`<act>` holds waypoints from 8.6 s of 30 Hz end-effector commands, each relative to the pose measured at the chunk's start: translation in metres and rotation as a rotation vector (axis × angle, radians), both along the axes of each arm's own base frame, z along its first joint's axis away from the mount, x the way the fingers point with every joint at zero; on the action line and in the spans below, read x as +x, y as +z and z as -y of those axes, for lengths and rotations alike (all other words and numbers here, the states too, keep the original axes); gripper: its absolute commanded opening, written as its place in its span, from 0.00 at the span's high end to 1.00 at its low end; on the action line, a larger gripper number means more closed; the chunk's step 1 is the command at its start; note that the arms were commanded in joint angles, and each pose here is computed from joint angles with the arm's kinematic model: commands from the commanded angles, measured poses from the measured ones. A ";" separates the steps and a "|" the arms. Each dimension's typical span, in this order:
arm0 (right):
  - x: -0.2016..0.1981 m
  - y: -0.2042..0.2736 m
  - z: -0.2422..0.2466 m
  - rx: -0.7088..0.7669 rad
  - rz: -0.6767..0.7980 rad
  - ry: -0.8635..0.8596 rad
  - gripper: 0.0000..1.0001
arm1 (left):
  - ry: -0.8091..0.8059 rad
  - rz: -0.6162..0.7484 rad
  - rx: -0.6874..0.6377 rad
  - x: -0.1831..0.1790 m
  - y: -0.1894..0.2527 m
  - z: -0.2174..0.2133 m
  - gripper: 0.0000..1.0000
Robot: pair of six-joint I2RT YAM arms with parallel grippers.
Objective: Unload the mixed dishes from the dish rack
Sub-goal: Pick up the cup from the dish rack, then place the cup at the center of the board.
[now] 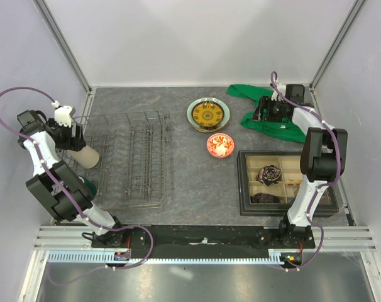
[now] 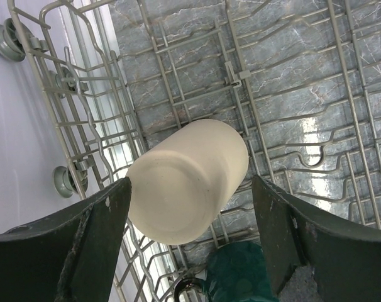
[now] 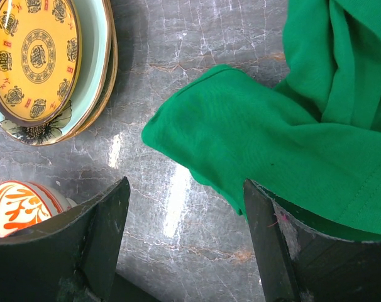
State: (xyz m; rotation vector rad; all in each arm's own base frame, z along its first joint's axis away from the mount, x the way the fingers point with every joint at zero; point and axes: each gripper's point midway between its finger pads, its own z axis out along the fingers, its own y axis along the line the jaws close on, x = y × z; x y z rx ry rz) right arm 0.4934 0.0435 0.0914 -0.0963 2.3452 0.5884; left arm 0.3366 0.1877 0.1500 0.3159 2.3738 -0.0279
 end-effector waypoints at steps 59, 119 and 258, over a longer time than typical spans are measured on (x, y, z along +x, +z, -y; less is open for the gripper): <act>0.011 -0.019 0.010 -0.018 -0.034 -0.005 0.19 | -0.063 0.013 -0.068 -0.002 -0.010 0.005 0.14; 0.003 0.056 -0.007 0.044 0.137 0.099 0.19 | -0.274 0.380 -0.345 -0.015 0.172 0.107 0.98; -0.154 0.266 -0.312 0.405 0.767 0.627 0.54 | -0.636 -0.045 -1.322 -0.024 0.195 0.387 0.97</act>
